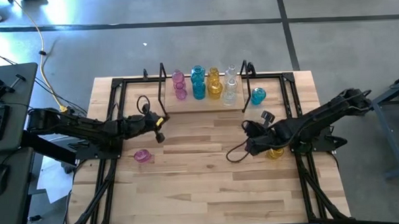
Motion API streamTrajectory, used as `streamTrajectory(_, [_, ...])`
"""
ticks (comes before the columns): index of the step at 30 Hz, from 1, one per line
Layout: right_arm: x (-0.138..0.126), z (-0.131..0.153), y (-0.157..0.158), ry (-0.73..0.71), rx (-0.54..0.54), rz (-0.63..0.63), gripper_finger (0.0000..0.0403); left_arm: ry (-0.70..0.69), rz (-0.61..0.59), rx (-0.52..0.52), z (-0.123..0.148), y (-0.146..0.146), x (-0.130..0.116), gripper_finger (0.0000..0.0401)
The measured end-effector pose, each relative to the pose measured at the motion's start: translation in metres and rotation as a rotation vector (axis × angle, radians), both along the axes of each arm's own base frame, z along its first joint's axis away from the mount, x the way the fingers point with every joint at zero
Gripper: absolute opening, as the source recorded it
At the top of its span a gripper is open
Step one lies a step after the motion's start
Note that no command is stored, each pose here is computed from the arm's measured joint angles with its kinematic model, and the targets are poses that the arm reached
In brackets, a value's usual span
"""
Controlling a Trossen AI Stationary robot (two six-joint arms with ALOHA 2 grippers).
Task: Sort vases onto shelf
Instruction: Put the yellow vase on the shelf aligned with the other yellow vase
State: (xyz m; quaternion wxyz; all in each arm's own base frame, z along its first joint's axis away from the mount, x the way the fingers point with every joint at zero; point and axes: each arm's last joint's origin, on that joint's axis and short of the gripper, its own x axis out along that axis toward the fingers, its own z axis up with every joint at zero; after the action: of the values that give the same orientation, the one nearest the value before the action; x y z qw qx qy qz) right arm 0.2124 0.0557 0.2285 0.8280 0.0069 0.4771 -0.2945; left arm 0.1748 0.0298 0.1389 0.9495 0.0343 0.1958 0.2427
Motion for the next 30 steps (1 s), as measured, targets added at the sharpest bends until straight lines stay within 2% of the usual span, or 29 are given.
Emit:
streamTrajectory(5, [-0.009,-0.002,0.013,0.02,0.075,-0.017,0.0002,-0.012,-0.099,-0.014,0.0,-0.018,0.002,0.0])
streamTrajectory(9, [-0.019,-0.004,0.023,0.063,0.161,-0.066,0.002,-0.021,-0.16,-0.033,0.0,-0.03,0.003,0.0])
streamTrajectory(16, [-0.04,-0.006,0.032,0.178,0.297,-0.245,0.0105,-0.029,-0.213,-0.054,0.0,-0.042,0.002,0.0])
streamTrajectory(23, [-0.051,-0.006,0.037,0.258,0.339,-0.34,0.0196,-0.029,-0.215,-0.053,0.0,-0.043,0.002,0.0])
streamTrajectory(26, [-0.053,-0.006,0.037,0.285,0.36,-0.369,0.0219,-0.029,-0.214,-0.053,0.0,-0.043,0.002,0.0])
streamTrajectory(30, [-0.054,-0.006,0.038,0.321,0.413,-0.401,0.0228,-0.03,-0.213,-0.053,0.0,-0.043,0.002,0.0])
